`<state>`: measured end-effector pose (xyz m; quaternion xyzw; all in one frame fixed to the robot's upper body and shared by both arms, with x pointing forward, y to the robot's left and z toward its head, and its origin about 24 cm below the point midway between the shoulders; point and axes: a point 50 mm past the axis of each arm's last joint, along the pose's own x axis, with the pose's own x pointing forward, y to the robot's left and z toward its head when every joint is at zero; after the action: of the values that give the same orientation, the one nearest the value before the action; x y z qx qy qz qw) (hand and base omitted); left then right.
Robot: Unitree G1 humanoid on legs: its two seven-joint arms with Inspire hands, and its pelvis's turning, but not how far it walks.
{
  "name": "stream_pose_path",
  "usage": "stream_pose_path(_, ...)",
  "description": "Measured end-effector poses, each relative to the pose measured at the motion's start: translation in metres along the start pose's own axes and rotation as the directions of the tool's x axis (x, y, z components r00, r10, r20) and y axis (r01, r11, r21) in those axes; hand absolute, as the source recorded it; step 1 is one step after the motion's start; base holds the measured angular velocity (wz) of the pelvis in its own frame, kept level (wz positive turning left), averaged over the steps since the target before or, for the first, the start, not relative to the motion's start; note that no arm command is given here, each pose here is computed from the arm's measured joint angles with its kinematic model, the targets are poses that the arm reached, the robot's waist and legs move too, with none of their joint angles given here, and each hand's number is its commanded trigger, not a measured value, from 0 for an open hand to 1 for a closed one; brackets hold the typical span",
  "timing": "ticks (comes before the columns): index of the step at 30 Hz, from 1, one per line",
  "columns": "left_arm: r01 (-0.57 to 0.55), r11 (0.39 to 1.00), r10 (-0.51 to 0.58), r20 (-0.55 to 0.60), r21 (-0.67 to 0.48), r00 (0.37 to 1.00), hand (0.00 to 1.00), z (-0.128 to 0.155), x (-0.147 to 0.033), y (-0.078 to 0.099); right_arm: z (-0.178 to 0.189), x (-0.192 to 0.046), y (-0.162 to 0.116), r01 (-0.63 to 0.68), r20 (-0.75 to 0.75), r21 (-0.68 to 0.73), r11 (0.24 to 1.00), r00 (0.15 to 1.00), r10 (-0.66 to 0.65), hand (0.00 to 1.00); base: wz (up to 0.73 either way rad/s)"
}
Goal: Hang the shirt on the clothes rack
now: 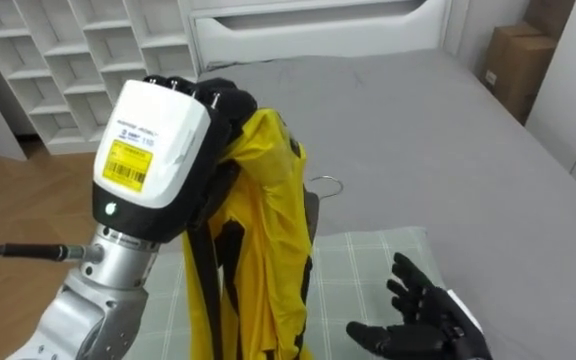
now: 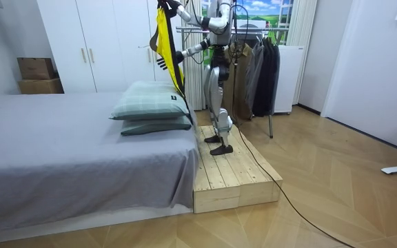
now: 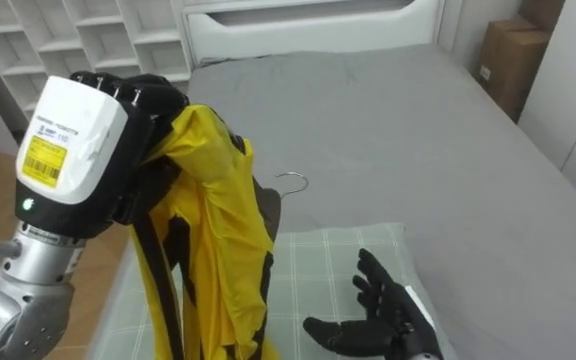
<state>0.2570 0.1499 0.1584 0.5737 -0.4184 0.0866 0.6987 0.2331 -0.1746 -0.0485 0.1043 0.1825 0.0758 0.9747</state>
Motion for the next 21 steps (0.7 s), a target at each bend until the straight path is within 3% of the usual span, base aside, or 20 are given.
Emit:
stream_pose_path(13, -0.011, 1.0, 0.01, 0.038, 0.029, 0.999, 1.0, 0.007, 0.002, 0.002, 0.011, 0.012, 0.016, -0.173, 0.028, 0.088, 0.981, 0.985, 0.171, 0.0, 0.01)
stream_pose_path(21, 0.021, 1.0, -0.021, 0.027, 0.02, 0.999, 1.0, 0.011, 0.002, -0.002, 0.0, 0.011, 0.015, -0.197, -0.028, 0.107, 0.974, 0.979, 0.201, 0.0, 0.0)
